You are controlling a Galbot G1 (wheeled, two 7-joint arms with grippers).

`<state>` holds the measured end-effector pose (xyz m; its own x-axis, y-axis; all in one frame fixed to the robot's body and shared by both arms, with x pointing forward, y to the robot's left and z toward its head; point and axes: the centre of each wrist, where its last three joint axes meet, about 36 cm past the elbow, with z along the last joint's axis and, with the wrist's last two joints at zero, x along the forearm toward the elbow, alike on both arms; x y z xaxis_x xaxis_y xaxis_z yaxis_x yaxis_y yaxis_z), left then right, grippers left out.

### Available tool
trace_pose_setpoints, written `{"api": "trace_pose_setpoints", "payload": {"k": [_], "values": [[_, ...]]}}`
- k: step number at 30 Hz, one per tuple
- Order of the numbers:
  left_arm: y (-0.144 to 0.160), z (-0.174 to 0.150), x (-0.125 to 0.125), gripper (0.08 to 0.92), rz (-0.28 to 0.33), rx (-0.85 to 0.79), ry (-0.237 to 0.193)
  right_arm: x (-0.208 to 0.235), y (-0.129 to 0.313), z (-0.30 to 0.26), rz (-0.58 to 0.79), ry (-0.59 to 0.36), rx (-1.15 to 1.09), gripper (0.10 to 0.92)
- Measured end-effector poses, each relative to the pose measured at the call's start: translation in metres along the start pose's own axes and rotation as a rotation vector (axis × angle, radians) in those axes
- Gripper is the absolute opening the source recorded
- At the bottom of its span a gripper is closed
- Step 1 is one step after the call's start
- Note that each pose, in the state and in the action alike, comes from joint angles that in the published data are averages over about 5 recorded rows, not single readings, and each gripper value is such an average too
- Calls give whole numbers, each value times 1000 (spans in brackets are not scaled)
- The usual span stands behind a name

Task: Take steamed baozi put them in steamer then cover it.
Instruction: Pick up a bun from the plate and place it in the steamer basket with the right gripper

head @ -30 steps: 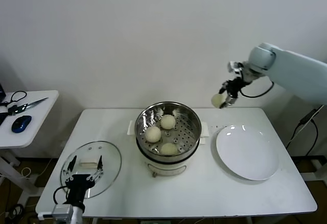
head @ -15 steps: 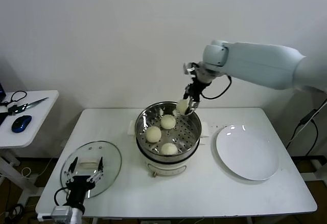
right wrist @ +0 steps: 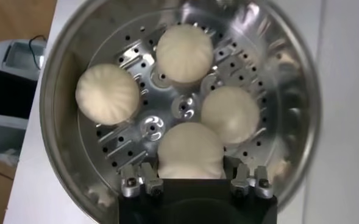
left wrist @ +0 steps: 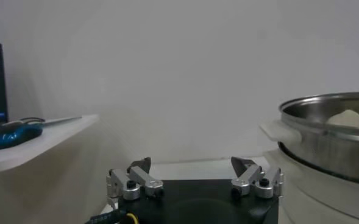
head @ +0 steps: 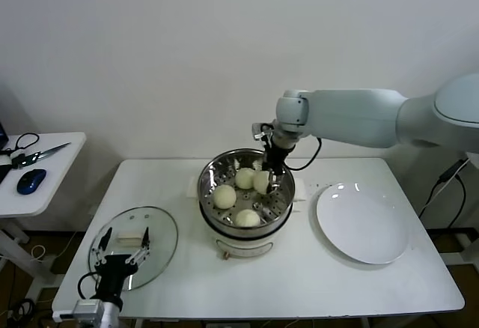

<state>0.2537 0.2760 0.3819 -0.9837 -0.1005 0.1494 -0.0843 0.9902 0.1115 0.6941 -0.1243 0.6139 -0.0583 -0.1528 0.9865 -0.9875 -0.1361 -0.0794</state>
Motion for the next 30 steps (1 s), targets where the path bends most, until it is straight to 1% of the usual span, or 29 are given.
{"api": "trace_pose_setpoints", "payload": {"k": [10,12,15,18,25,30], "values": [[1,3,0,823,1,-1,6,-23,7,-1,-13,18,14,695],[1,3,0,823,1,-1,6,-24,7,-1,-11,19,14,715],[0,3,0,823,1,-1,5,-24,8,0,-9,17,13,774],[0,2,0,823,1,-1,3,-22,8,0,-6,11,11,815],[0,0,0,823,2,-6,1,-8,5,6,14,-15,0,823],[-1,-1,-1,823,2,-12,-1,11,2,18,43,-65,-10,823]]}}
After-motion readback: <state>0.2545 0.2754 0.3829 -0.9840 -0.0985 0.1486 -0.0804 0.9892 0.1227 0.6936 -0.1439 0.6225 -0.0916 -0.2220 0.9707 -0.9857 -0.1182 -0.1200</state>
